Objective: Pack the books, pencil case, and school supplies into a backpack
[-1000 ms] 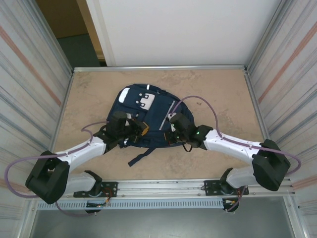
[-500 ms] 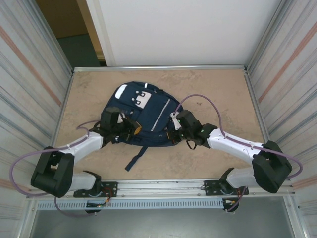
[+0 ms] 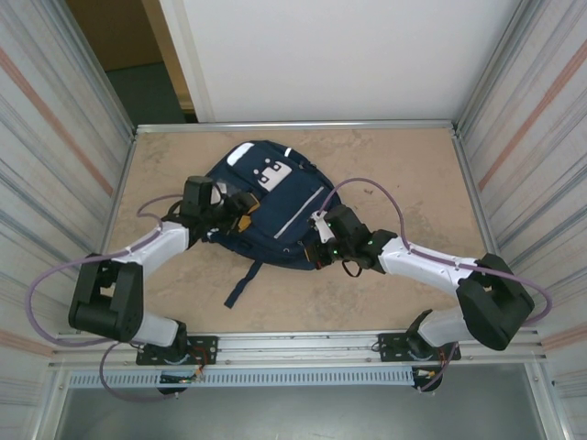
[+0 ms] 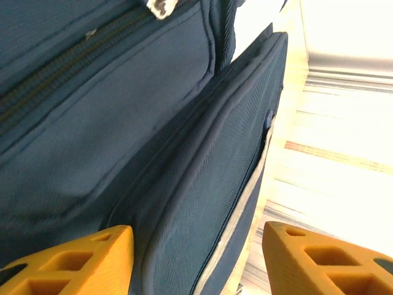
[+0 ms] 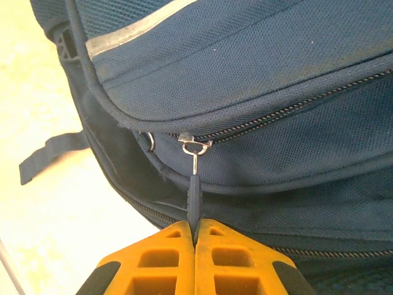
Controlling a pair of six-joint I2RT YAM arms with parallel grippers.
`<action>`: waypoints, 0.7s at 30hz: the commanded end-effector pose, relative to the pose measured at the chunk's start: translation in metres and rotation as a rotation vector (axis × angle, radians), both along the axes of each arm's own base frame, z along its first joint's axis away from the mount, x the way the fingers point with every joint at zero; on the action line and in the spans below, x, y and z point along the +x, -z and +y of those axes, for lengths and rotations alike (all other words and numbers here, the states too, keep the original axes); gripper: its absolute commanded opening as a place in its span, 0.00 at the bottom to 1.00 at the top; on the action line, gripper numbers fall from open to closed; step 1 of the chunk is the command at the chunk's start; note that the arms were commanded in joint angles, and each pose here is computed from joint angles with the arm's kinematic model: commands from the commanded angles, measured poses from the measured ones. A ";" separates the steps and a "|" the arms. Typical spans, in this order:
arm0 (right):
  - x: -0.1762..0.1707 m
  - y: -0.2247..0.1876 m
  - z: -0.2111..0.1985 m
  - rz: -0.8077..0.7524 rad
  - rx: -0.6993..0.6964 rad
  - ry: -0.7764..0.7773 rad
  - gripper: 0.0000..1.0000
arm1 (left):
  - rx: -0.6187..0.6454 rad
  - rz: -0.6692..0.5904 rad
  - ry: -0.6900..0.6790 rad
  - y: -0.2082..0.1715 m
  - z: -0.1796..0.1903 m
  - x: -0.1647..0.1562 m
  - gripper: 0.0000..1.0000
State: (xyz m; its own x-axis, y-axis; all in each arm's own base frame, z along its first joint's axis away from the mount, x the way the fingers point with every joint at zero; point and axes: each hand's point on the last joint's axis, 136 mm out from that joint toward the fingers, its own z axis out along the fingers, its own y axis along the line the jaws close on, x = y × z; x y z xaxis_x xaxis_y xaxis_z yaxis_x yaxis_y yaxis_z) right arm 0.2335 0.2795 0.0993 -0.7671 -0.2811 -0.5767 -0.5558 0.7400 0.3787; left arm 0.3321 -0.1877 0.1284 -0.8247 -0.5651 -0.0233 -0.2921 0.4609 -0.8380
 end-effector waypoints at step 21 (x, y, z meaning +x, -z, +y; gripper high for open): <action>-0.029 -0.009 0.029 -0.016 0.027 -0.120 0.00 | 0.130 -0.049 -0.120 0.029 -0.063 -0.047 0.60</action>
